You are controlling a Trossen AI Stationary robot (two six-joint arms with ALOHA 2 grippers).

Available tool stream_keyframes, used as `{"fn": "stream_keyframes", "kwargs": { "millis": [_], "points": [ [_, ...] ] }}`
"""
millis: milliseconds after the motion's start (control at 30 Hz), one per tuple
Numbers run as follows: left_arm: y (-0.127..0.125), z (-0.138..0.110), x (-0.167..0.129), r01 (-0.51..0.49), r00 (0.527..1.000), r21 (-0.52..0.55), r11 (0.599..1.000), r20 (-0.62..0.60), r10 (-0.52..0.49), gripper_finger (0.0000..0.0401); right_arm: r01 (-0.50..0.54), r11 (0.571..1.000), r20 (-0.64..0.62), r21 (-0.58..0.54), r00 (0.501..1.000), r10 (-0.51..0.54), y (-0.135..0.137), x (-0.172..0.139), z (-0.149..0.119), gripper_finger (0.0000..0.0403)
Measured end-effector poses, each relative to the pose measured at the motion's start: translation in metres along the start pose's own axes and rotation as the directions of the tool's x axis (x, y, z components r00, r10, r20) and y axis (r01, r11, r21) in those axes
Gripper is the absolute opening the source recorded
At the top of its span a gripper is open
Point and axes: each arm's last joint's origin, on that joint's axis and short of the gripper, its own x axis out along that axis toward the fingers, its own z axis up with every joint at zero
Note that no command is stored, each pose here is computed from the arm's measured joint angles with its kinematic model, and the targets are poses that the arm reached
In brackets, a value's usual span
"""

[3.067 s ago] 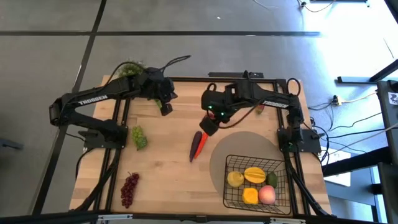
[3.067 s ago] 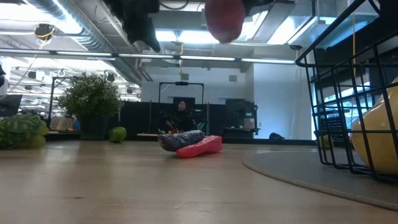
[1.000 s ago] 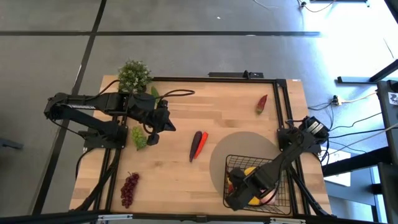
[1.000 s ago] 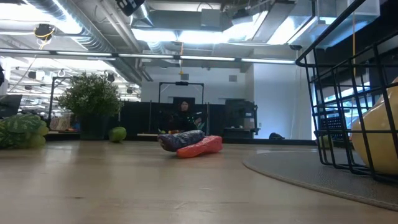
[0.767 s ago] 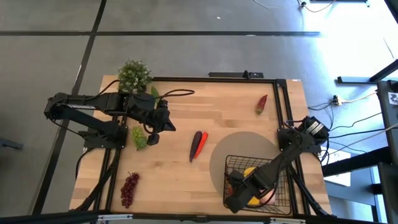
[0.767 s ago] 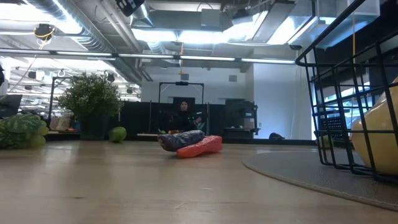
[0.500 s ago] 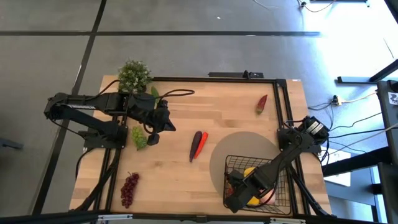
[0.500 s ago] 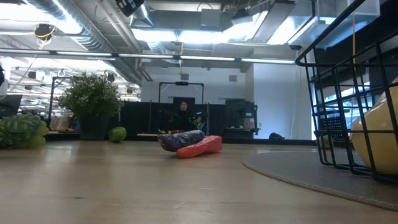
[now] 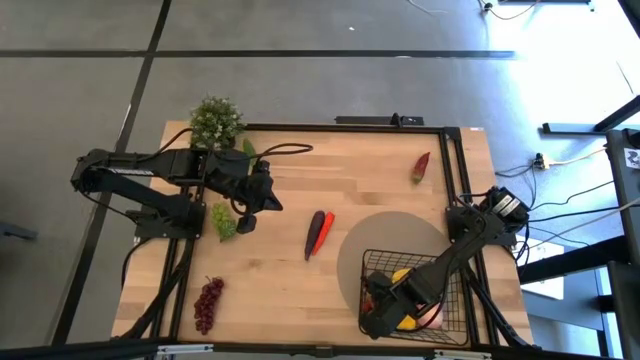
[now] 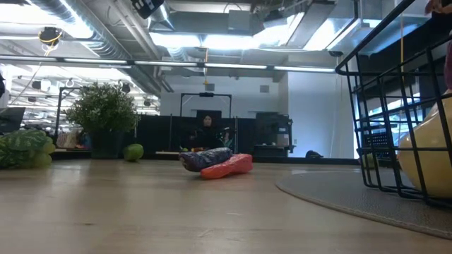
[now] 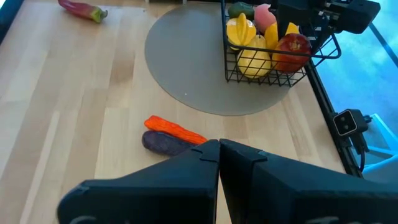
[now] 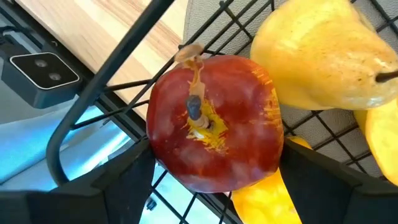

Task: Build produce basket
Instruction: Put the red apple into the wire basket

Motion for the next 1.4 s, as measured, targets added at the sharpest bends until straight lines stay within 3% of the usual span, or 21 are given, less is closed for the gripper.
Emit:
{"fn": "stream_keyframes", "kwargs": {
  "millis": [467, 900, 1067, 1400],
  "points": [
    [-0.0001, -0.0005, 0.0000, 0.004, 1.000, -0.009, 1.000, -0.005, -0.004, 0.0000, 0.000, 1.000, 0.001, 0.001, 1.000, 0.000, 0.0000, 0.0000, 0.0000, 0.0314],
    [-0.0066, 0.0005, -0.0005, 0.227, 0.974, 0.109, 0.968, -0.008, -0.228, 0.0000, 0.000, 1.000, 0.002, -0.001, 1.000, 0.000, 0.0000, 0.0000, 0.0001, 0.0314],
    [-0.0064, 0.0009, -0.0005, 0.220, 0.975, 0.119, 0.968, -0.003, -0.221, 0.0000, 0.000, 1.000, 0.002, -0.001, 1.000, 0.000, 0.0000, 0.0000, 0.0001, 0.0314],
    [-0.0023, 0.0012, 0.0001, 0.077, 0.997, 0.110, 0.991, 0.008, -0.078, 0.0000, 0.000, 1.000, 0.031, -0.006, 1.000, 0.000, 0.0000, 0.0000, 0.0006, 0.0314]
  ]
}}
